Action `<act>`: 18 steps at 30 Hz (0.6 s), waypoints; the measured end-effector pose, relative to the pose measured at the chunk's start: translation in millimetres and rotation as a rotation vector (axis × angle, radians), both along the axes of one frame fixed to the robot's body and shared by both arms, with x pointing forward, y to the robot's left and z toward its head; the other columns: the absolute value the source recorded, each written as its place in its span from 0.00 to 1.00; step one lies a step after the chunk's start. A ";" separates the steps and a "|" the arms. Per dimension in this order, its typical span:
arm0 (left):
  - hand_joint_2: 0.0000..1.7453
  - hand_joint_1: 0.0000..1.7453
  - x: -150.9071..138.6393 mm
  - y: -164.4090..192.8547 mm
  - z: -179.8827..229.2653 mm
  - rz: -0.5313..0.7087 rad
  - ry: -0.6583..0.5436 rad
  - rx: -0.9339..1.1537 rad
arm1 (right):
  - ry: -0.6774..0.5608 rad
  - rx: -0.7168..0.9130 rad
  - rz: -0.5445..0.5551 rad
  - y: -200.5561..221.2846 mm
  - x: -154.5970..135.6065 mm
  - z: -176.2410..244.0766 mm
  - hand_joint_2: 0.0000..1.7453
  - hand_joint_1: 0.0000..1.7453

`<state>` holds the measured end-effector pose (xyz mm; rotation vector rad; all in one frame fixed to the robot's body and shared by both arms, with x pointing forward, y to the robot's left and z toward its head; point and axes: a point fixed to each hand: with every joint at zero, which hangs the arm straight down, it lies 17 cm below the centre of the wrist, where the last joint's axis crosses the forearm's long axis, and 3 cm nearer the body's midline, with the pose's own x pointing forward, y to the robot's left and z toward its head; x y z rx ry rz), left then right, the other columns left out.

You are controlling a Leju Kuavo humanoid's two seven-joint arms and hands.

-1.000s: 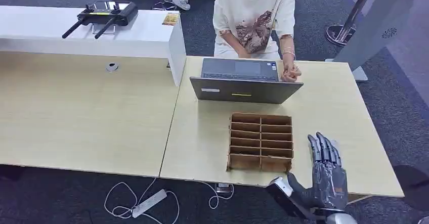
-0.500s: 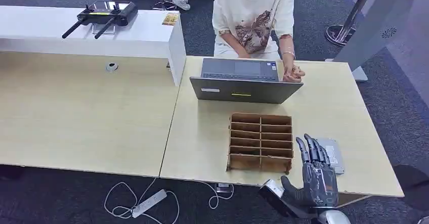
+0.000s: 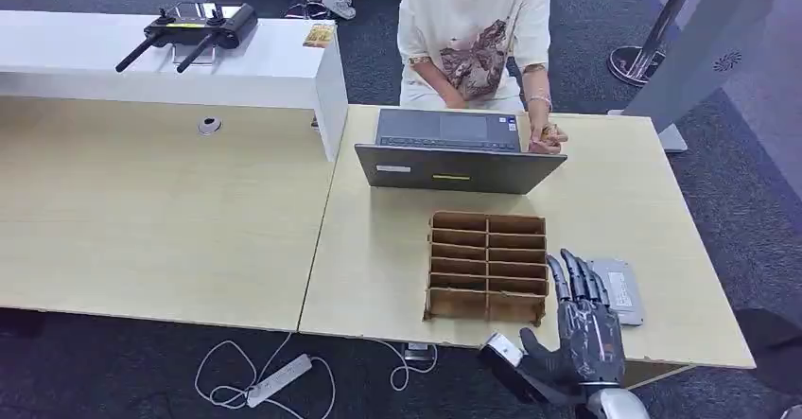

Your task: Pass the card to the sensor for recognition and then transmit it.

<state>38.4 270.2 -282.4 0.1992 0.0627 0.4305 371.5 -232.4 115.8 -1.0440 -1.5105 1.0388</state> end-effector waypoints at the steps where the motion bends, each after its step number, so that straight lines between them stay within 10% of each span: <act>1: 1.00 0.00 0.0 0.1 0.0 -0.002 0.000 0.000 | -0.001 -0.006 0.000 0.2 0.2 0.0 1.00 0.00; 18: 1.00 0.00 0.6 -0.5 0.0 -0.006 -0.003 -0.002 | 0.003 -0.022 -0.001 1.7 2.9 -3.6 1.00 0.01</act>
